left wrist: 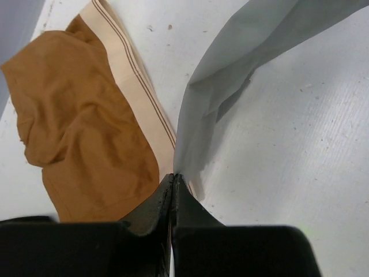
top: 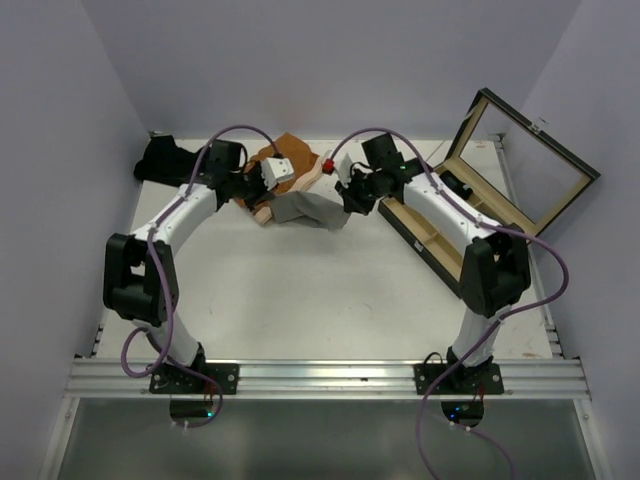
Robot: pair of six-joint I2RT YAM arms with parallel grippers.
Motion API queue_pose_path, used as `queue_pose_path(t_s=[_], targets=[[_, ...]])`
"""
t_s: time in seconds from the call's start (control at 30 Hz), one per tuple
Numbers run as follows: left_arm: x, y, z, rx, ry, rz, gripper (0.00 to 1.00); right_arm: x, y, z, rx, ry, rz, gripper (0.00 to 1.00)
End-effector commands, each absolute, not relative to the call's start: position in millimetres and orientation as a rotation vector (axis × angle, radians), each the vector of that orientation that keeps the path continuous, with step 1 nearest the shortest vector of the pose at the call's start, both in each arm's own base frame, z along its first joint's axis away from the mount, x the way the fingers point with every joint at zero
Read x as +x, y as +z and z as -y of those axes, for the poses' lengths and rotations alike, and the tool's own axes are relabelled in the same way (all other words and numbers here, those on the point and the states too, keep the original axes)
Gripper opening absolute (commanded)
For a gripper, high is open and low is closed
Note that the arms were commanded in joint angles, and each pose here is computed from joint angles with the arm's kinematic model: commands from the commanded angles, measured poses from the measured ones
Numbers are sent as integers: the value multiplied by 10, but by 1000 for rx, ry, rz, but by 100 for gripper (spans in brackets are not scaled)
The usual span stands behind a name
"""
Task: Roll the underwear
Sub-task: Fold the underwear
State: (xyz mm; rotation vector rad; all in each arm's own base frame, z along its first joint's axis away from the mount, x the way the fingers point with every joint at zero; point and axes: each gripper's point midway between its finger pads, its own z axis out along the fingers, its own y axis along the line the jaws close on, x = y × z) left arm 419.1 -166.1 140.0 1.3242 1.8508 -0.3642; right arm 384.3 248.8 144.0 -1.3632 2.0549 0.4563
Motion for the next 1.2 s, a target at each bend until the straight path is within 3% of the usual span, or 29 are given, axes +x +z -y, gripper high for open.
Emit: queue_pose_path(t_s=[0.0, 0.13, 0.37, 0.4, 0.43, 0.53, 0.6, 0.7, 0.83, 0.97, 1.17], targets=[[4381, 1871, 1674, 1302, -288, -1707, 0, 3862, 1849, -2500, -1373, 411, -1946, 0], [4003, 2007, 1684, 1338, -321, -1628, 0, 3557, 1795, -2453, -1447, 429, -1900, 0], [2743, 1154, 1673, 1598, -664, -1713, 0, 2531, 1156, -2352, -1923, 377, -1683, 0], [2577, 1120, 1677, 1637, -689, -1694, 0, 2236, 1035, -2320, -2013, 401, -1644, 3], [2433, 1059, 1674, 1674, -711, -1684, 4, 2105, 1020, -2308, -2062, 406, -1585, 15], [1842, 894, 1638, 1845, -794, -1641, 18, 1764, 1003, -2190, -2125, 399, -1447, 35], [1698, 916, 1620, 1916, -752, -1562, 24, 1731, 1018, -2120, -2115, 353, -1405, 38], [1695, 997, 1539, 1969, -632, -1474, 31, 1807, 1180, -2130, -2025, 299, -1387, 37], [1948, 1140, 1578, 1863, -541, -1520, 35, 1911, 1238, -2276, -1888, 372, -1574, 28], [2493, 1204, 1753, 1597, -565, -1757, 34, 1986, 1073, -2540, -1830, 527, -1856, 17], [3073, 943, 1874, 1340, -580, -2025, 31, 1753, 814, -2625, -1863, 723, -2012, 14]])
